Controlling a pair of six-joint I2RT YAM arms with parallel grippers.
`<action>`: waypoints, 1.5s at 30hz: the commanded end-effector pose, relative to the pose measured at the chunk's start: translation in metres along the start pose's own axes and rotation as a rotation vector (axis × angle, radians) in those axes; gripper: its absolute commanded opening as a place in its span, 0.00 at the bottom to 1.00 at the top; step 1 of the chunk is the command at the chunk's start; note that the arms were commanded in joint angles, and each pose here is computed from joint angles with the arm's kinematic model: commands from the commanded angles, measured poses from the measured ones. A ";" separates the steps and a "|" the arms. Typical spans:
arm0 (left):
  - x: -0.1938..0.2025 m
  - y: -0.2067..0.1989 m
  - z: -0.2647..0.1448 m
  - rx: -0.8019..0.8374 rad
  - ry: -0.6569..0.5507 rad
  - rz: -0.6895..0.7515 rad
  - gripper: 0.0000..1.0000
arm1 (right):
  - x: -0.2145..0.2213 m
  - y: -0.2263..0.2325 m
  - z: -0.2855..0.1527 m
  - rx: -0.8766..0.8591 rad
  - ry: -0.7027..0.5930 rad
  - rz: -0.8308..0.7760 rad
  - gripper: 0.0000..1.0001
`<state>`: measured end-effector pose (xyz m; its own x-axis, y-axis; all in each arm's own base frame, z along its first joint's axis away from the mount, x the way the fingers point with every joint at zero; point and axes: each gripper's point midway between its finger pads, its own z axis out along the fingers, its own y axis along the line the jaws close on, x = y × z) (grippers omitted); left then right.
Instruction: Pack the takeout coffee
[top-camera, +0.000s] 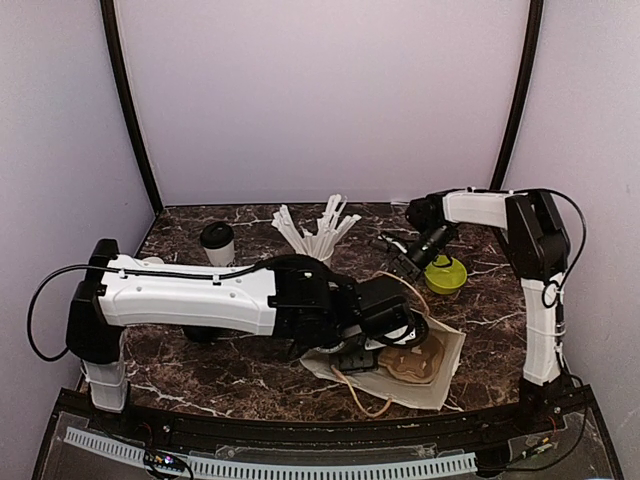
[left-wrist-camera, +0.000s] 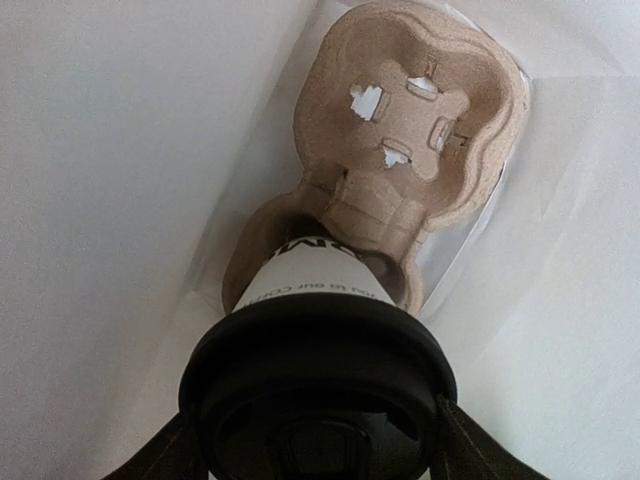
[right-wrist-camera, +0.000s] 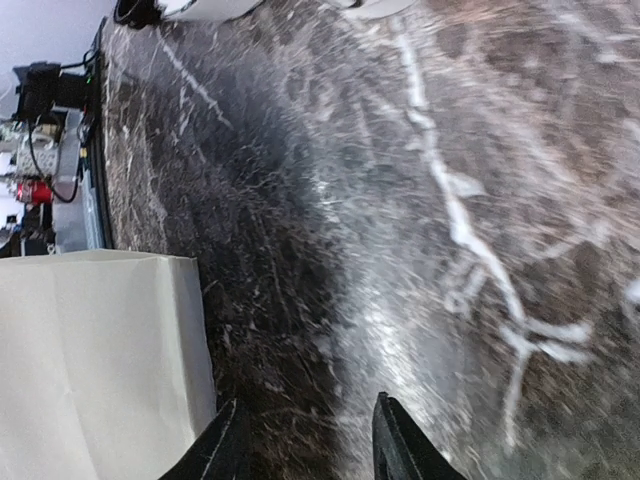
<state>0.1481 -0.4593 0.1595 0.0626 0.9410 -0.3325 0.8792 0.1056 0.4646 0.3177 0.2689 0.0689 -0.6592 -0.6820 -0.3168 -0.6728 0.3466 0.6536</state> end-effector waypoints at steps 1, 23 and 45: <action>0.021 -0.019 0.004 0.146 0.102 -0.005 0.48 | -0.016 0.010 -0.061 0.139 -0.098 -0.038 0.44; 0.013 -0.001 0.049 0.327 0.117 -0.033 0.49 | 0.019 0.055 -0.151 0.194 -0.214 -0.089 0.48; 0.004 0.045 0.086 0.369 0.029 -0.176 0.44 | 0.034 0.078 -0.144 0.056 -0.284 -0.112 0.47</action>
<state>0.2179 -0.4848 0.1513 -0.0634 0.9031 -0.4248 0.9855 0.1238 0.1161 0.3003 0.1759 0.1881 -0.6703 -0.5450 -0.5036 -0.7308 0.3672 0.5754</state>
